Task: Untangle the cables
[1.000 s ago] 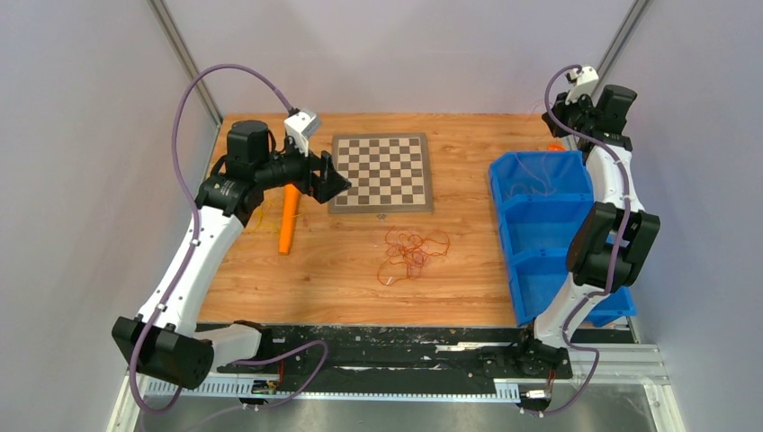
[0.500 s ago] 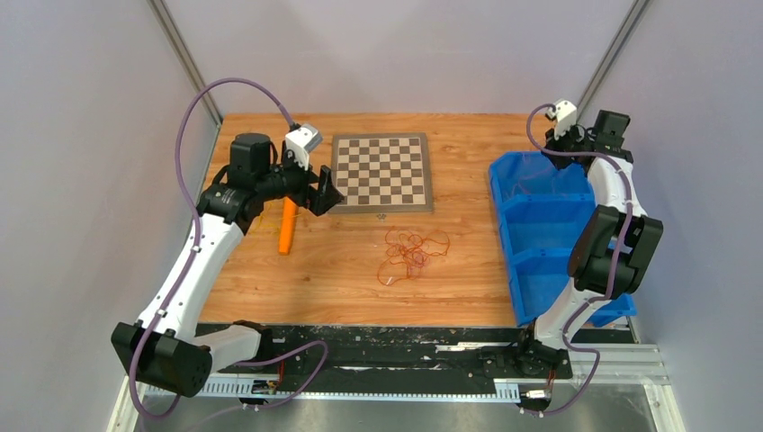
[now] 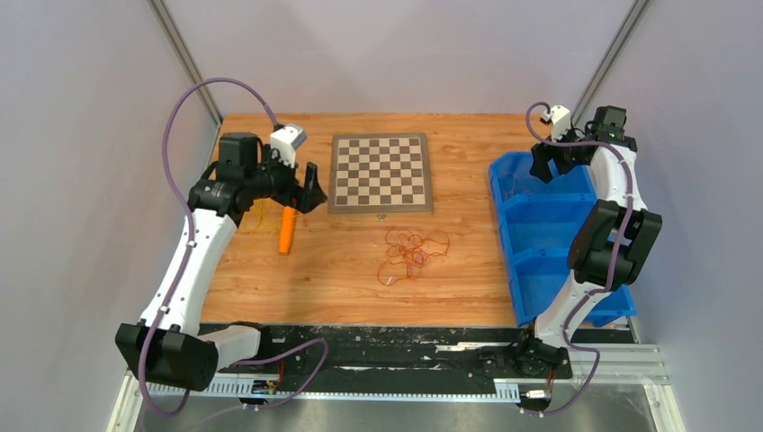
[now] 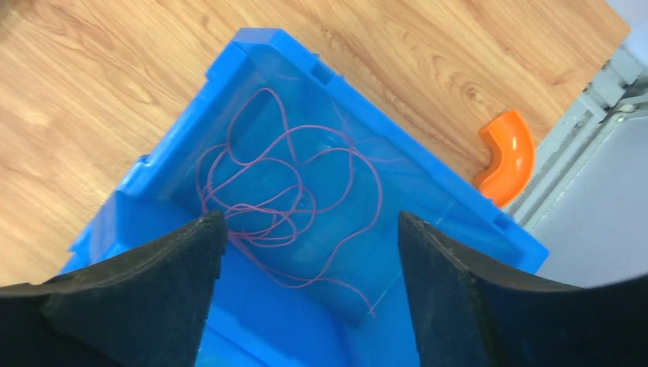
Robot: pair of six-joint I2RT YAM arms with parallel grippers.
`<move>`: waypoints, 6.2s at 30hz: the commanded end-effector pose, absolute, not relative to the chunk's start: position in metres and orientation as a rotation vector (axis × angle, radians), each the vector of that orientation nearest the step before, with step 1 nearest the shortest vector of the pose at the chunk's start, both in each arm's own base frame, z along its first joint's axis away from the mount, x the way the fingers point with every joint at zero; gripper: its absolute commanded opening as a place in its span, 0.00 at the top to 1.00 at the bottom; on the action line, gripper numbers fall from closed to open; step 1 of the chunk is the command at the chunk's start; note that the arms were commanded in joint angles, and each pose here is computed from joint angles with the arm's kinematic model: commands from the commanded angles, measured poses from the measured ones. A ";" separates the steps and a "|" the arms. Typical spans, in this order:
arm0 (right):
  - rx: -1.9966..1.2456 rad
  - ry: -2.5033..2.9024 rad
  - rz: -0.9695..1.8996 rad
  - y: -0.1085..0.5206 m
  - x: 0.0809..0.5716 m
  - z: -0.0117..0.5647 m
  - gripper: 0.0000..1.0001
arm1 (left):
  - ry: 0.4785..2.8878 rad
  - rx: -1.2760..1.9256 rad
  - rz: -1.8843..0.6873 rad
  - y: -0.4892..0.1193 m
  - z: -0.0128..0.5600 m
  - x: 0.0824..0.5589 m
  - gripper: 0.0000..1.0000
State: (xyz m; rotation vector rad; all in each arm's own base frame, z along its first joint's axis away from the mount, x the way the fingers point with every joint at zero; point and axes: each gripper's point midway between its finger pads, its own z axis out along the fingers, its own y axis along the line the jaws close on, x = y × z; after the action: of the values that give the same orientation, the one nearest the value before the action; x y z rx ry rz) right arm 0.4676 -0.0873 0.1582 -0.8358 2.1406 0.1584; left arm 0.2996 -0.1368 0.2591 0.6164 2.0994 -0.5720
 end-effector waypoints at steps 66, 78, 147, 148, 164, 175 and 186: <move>-1.089 1.083 0.995 0.347 0.272 0.476 0.00 | 1.450 0.818 -1.089 -0.205 0.517 0.286 1.00; -1.082 1.132 0.936 0.345 0.277 0.442 0.67 | 1.362 1.011 -1.422 -0.274 0.518 0.246 1.00; -0.588 1.384 0.405 -0.011 0.335 0.556 1.00 | 1.799 0.837 -1.035 -0.235 0.365 0.304 0.00; -0.601 1.428 0.477 0.001 0.336 0.534 1.00 | 1.800 0.838 -1.033 -0.235 0.364 0.303 0.00; -0.881 2.023 0.562 0.065 0.320 0.254 1.00 | 1.850 0.849 -1.041 -0.234 0.349 0.302 0.00; -1.076 2.266 0.707 0.114 0.295 0.154 1.00 | 1.886 0.854 -1.050 -0.234 0.333 0.300 0.00; -1.025 2.541 0.642 0.118 0.289 0.079 0.03 | 1.900 0.881 -1.024 -0.229 0.326 0.296 0.00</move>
State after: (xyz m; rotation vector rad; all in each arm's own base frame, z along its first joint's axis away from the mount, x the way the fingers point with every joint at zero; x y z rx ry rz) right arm 0.2765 0.1236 0.0899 -1.0924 2.4915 0.7377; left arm 0.3021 -0.2332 0.3243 0.8399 1.9246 -1.0478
